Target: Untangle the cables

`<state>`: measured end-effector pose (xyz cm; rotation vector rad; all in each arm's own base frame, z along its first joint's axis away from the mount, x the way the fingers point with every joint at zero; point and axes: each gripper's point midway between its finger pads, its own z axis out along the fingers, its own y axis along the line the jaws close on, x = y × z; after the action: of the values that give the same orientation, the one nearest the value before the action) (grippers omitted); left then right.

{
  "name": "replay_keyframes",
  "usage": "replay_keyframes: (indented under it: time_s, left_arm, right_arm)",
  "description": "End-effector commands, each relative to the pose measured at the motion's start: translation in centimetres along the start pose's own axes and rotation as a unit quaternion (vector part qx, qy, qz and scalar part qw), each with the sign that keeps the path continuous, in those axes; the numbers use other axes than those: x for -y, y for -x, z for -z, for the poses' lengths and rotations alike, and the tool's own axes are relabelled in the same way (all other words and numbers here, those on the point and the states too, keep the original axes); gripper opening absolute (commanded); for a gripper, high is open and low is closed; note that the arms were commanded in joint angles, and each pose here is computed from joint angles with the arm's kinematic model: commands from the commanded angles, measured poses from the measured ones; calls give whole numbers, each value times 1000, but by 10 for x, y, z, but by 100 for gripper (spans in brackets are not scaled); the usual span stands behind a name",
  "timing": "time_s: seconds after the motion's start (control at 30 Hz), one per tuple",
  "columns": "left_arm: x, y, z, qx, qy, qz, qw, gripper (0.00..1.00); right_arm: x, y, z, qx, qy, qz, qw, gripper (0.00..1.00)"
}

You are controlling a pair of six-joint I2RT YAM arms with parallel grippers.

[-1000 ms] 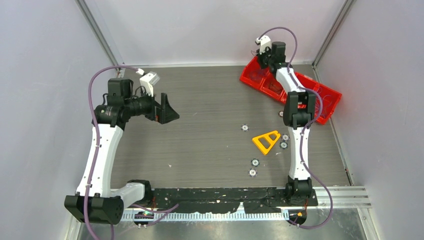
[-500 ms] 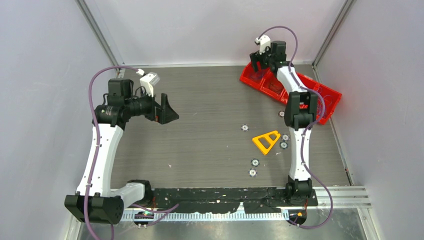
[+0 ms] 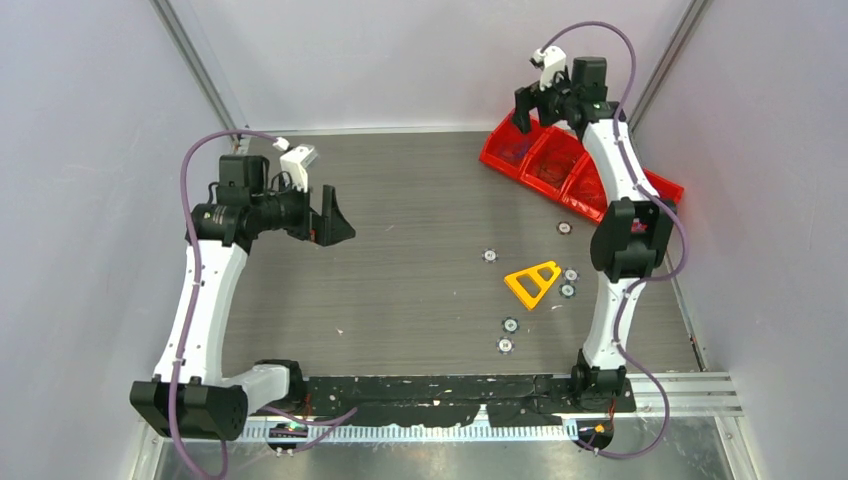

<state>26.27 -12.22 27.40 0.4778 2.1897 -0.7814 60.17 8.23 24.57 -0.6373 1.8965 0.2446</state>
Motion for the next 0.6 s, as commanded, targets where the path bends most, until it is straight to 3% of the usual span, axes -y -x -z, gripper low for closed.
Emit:
replay_keyframes:
  time_s: [0.0,0.17,0.33,0.57]
  left_arm:
    - [-22,0,6,-50,57,11,997,99]
    - [-47,2,4,-119,88,-5,989,100]
    - [-75,-5,-22,-151,102,17,983,100]
    - [-95,-28,-57,-187,78,53,978,99]
  right_arm:
    - [-19,16,58,3,19,-73,997,95]
    - [-33,10,123,-1,1,-123,992,95]
    - [-75,-67,164,-94,1,-147,985,95]
    - [-126,-145,214,-133,-8,-139,981,95]
